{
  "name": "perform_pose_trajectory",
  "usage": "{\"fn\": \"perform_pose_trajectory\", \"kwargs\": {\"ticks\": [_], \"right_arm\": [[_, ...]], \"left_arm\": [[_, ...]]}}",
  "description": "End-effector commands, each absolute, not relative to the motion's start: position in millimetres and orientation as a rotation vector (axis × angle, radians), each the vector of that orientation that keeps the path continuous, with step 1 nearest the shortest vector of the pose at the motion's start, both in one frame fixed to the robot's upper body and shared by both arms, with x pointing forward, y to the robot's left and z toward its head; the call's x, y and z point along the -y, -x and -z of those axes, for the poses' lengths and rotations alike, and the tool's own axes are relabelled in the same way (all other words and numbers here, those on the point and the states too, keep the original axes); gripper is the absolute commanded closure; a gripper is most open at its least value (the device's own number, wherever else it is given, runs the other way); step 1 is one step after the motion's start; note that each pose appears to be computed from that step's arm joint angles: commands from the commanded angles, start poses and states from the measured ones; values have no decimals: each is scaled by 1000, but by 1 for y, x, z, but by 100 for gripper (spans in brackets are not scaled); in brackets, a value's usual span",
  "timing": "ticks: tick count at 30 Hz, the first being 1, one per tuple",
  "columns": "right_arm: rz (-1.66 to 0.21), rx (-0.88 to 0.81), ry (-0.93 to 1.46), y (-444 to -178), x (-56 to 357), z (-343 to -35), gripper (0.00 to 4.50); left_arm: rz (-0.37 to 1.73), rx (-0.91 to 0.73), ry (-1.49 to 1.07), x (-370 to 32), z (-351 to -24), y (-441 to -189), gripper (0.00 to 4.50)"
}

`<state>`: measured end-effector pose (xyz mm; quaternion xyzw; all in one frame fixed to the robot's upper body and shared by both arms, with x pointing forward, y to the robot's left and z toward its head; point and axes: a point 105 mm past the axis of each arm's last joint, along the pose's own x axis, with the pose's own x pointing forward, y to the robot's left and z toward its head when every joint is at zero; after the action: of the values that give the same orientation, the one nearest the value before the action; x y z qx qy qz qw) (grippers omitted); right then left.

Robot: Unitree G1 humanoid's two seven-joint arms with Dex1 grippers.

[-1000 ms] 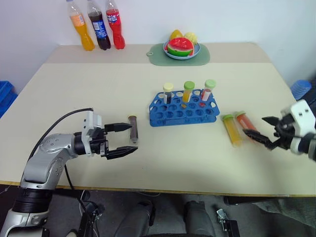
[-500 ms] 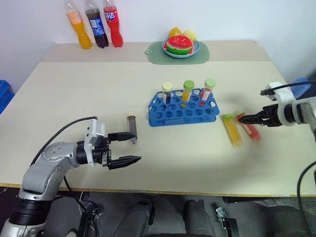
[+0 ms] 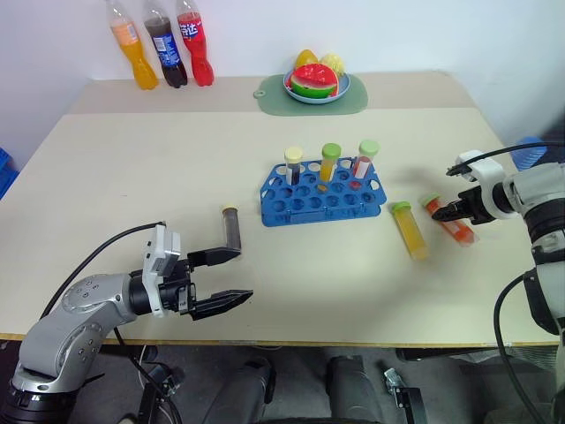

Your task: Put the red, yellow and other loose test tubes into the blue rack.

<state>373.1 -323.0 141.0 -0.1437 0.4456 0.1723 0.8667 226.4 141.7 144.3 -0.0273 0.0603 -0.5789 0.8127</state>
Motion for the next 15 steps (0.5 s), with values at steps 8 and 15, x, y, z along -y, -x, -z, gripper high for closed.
{"fn": "perform_pose_trajectory", "kwargs": {"ticks": [8,15], "right_arm": [[-792,-236,399,-337,260,-219,374],[-770,186,291,-329,187,-215,374]], "left_arm": [[1160,26,83,-133,-154,-255,0],[1142,109,127,-112,-154,-274,0]]}}
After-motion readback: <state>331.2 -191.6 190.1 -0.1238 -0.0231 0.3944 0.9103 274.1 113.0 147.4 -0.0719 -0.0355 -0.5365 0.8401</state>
